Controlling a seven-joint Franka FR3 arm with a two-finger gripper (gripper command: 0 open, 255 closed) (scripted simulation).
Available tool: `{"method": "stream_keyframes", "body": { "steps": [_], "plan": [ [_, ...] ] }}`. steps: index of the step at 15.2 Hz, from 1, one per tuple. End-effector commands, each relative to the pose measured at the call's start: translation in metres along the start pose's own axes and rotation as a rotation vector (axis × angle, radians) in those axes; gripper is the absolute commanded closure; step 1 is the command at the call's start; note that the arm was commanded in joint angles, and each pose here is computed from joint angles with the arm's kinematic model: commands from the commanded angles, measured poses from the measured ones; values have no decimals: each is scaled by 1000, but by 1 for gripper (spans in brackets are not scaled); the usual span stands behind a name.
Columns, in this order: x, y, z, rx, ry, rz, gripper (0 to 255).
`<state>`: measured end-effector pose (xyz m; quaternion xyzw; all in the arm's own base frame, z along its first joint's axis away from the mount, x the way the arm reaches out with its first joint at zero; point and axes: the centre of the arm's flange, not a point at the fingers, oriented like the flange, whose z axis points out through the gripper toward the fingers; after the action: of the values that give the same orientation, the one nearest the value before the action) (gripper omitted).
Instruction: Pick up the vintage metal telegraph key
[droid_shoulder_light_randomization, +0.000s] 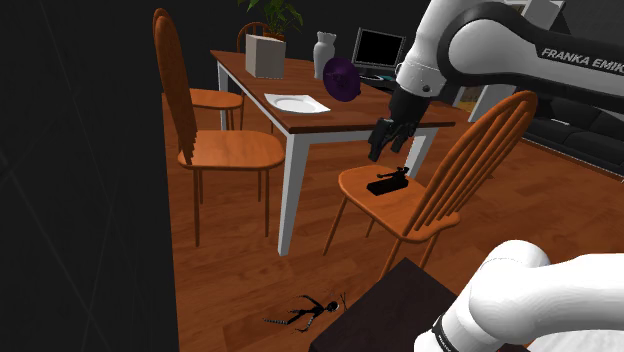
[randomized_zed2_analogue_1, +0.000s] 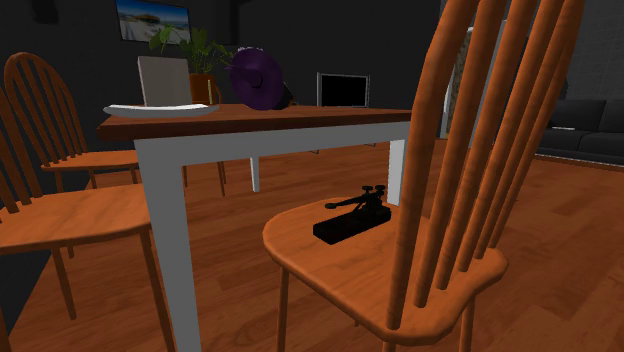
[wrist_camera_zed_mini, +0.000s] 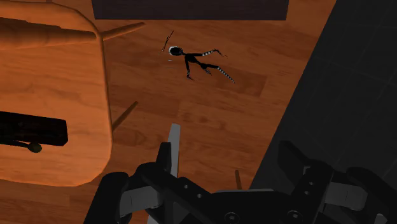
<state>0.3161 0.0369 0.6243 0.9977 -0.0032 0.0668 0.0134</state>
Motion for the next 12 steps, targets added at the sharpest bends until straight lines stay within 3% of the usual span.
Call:
{"method": "stream_keyframes", "body": {
  "steps": [1, 12],
  "plan": [
    [0, 0, 0, 0, 0, 0, 0],
    [11, 133, 60, 8, -1, -124, 0]
  ]
}}
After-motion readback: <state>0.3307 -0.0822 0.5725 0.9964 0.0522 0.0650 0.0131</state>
